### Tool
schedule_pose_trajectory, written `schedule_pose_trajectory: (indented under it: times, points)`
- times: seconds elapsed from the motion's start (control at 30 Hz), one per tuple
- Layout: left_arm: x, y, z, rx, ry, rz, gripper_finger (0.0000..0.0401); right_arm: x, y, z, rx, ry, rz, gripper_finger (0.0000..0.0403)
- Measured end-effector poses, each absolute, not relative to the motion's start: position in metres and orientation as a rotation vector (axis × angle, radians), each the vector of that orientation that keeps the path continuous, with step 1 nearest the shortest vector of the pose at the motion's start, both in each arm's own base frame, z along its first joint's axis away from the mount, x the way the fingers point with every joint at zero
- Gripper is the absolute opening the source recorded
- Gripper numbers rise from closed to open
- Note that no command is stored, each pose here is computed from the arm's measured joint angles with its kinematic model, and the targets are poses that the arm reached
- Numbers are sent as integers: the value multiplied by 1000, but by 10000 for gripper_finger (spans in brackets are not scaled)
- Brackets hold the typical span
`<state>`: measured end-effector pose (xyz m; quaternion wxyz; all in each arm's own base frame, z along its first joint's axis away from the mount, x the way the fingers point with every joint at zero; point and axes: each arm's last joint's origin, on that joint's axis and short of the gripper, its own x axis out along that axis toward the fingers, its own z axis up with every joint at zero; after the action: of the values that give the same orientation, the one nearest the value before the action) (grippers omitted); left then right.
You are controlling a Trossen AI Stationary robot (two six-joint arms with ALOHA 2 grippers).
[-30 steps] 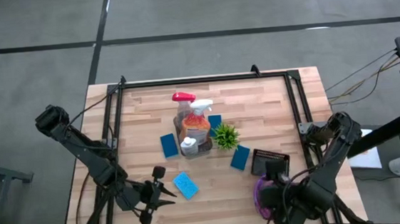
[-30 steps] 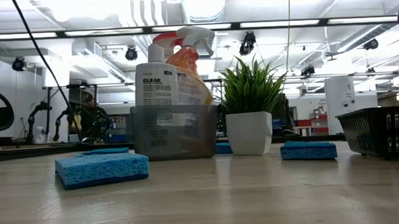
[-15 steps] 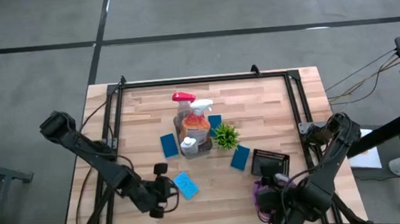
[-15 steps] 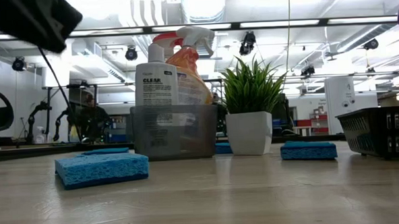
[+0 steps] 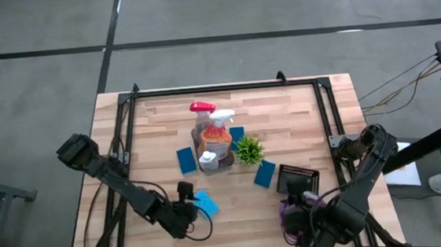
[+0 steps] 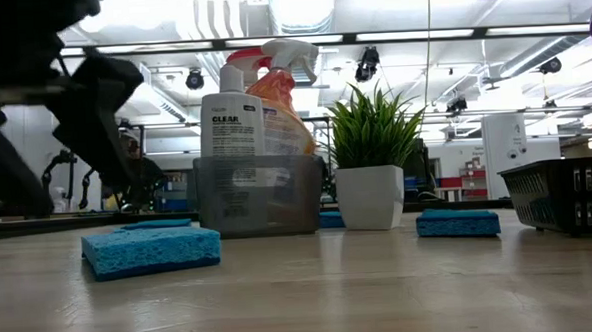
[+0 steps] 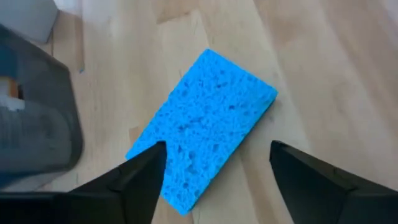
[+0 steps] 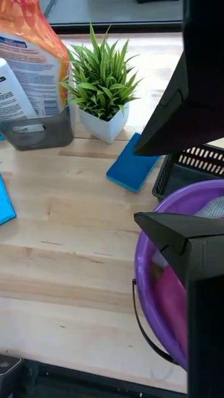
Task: Pick & Place Kitchen Items
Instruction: Put the blue sponge into the black bin
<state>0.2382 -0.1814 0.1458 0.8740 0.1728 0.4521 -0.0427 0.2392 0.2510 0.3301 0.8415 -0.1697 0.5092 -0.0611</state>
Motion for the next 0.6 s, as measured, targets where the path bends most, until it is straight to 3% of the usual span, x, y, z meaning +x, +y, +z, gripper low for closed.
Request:
schedule_pose_trajectory:
  times: [0.33, 0.47, 0.6]
  points:
    - [253, -172, 120, 436, 1028, -51, 296, 239, 251, 330, -356, 1074, -128, 151]
    - [255, -168, 119, 422, 1041, -47, 261, 239, 251, 330, -355, 1074, -127, 151]
    - [255, -166, 120, 431, 1043, -33, 194, 239, 251, 330, -355, 1073, -127, 151]
